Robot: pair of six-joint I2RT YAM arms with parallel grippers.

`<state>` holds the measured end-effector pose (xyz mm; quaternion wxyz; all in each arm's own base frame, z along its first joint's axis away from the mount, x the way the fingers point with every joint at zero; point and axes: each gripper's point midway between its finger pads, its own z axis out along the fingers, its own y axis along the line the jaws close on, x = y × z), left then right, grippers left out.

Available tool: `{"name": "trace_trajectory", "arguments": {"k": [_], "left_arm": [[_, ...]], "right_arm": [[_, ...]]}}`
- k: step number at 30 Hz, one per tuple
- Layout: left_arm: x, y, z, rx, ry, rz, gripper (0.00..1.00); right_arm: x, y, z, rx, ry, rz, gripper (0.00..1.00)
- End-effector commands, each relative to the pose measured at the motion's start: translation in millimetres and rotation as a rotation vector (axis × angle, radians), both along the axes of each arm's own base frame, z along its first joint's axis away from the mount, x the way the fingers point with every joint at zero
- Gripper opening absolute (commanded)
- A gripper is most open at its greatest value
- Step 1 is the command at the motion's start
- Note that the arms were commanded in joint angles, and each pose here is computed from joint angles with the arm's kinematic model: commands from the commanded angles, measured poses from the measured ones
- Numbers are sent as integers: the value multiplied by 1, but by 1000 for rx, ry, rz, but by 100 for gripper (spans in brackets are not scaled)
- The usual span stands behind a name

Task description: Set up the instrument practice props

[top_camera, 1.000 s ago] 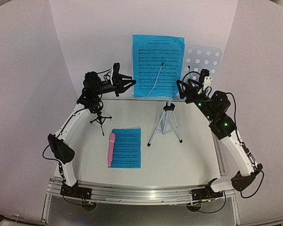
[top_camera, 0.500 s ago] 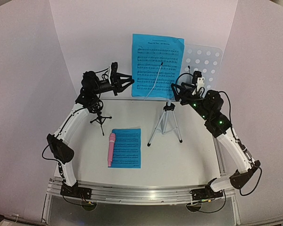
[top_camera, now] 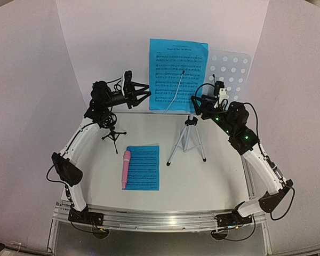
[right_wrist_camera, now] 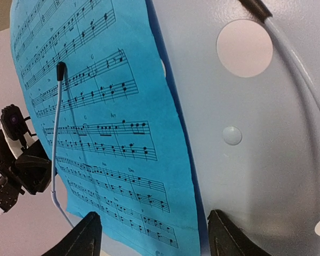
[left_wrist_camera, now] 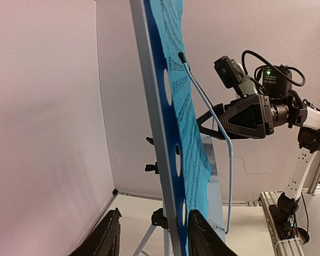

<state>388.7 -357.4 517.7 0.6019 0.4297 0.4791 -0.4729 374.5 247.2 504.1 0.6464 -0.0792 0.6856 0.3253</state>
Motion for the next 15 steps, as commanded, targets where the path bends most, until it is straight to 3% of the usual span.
{"name": "trace_trajectory", "arguments": {"k": [1, 7, 15], "left_arm": [[-23, 16, 27, -22, -73, 2, 44], [-31, 16, 8, 19, -29, -34, 52], [-29, 16, 0, 28, 0, -27, 54]], "right_arm": [[2, 2, -3, 8, 15, -1, 64], [0, -8, -12, 18, 45, -42, 57], [0, -3, -18, 15, 61, -16, 55]]}}
